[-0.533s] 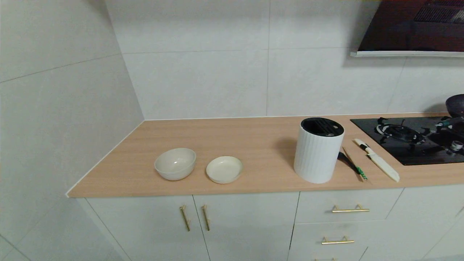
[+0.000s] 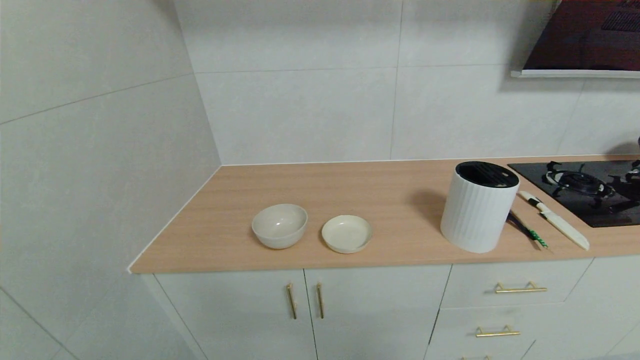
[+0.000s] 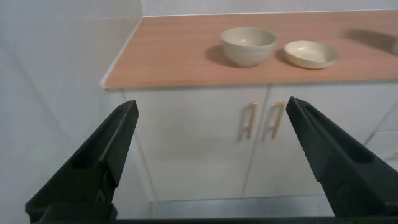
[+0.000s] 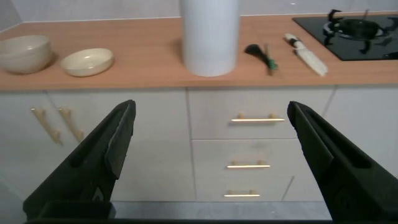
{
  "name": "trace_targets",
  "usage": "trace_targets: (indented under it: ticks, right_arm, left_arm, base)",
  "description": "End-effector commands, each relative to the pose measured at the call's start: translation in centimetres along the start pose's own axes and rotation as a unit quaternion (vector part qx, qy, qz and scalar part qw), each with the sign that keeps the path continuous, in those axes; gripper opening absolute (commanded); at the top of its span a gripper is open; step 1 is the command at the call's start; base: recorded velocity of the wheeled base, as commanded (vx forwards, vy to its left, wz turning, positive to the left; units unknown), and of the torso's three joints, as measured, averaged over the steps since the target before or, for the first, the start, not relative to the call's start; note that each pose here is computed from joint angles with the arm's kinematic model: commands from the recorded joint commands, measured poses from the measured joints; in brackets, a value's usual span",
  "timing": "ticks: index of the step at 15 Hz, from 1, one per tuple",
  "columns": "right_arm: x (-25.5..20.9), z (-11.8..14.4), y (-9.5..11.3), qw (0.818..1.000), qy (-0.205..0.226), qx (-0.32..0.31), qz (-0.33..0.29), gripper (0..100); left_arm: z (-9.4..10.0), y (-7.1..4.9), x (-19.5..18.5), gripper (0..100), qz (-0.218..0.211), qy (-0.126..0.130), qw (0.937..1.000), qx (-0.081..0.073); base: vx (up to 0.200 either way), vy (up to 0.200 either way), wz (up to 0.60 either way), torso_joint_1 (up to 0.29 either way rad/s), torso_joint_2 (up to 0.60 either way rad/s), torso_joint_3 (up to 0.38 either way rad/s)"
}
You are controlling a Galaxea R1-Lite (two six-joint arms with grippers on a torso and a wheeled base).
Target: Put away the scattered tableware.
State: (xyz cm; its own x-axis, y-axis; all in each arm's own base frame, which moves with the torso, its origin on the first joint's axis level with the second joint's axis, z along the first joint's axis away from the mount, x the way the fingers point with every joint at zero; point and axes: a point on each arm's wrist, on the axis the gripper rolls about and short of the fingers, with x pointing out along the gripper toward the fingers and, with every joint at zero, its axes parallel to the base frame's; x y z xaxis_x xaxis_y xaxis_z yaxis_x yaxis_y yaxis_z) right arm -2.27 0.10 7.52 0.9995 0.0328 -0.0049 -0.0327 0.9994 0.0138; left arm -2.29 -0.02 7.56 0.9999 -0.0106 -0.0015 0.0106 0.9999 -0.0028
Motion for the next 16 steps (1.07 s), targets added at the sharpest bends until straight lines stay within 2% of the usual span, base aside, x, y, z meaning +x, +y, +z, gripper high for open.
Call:
trace_targets:
  ticks: [1, 5, 16]
  right_arm:
    - [0.00, 0.00, 0.00, 1.000, 0.000, 0.000, 0.000, 100]
    - [0.00, 0.00, 0.00, 1.000, 0.000, 0.001, 0.000, 100]
    - [0.00, 0.00, 0.00, 1.000, 0.000, 0.000, 0.000, 100]
  left_arm:
    - [0.00, 0.00, 0.00, 100, 0.000, 0.000, 1.0000, 0.000]
    - [0.00, 0.00, 0.00, 100, 0.000, 0.000, 1.0000, 0.000]
    - [0.00, 0.00, 0.00, 100, 0.000, 0.000, 1.0000, 0.002]
  base:
    - [0.000, 0.200, 0.00, 0.002, 0.01, 0.002]
    - [0.000, 0.200, 0.00, -0.001, 0.00, 0.005]
    - [0.000, 0.000, 0.00, 0.000, 0.00, 0.000]
